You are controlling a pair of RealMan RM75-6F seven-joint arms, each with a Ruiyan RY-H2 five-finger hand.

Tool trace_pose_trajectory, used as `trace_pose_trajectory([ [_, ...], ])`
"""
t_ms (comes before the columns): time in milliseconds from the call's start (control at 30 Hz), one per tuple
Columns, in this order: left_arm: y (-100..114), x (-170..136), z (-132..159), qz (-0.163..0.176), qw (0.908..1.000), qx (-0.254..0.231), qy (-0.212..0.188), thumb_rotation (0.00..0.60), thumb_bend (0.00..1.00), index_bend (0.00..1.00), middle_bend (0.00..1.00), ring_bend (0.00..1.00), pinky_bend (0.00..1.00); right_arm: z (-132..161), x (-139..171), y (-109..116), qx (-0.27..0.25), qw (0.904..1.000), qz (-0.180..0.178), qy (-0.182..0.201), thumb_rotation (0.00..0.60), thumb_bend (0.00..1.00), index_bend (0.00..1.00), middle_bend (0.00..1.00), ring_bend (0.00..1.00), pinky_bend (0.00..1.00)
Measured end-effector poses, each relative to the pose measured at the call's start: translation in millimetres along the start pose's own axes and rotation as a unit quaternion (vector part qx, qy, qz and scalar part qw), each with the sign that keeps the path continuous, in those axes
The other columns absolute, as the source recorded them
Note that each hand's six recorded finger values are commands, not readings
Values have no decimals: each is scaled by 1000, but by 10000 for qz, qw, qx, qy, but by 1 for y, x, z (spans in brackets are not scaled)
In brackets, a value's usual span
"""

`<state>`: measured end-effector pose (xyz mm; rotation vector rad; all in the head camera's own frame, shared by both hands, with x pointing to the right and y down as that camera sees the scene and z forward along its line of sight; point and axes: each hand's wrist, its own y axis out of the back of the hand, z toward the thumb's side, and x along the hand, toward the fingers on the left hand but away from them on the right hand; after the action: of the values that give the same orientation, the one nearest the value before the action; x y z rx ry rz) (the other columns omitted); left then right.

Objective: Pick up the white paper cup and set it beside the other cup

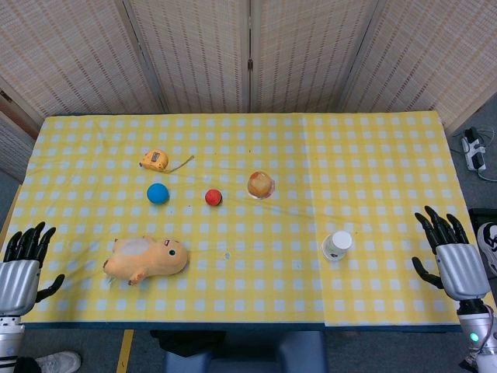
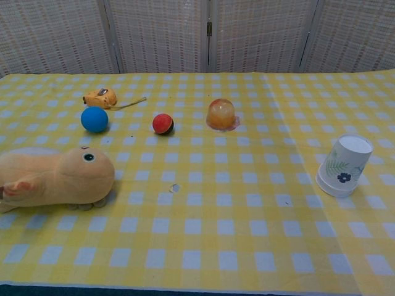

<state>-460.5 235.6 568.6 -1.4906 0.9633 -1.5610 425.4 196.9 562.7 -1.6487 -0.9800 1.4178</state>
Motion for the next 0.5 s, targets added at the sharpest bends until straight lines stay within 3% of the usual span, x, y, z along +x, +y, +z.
trace_pose_trajectory([
  [500,-1,-3,0,71,10000,-33,-32,600,311,38,0,0,0,4,0,0,-54,9999,28,90,600,400,0,63,134,7],
])
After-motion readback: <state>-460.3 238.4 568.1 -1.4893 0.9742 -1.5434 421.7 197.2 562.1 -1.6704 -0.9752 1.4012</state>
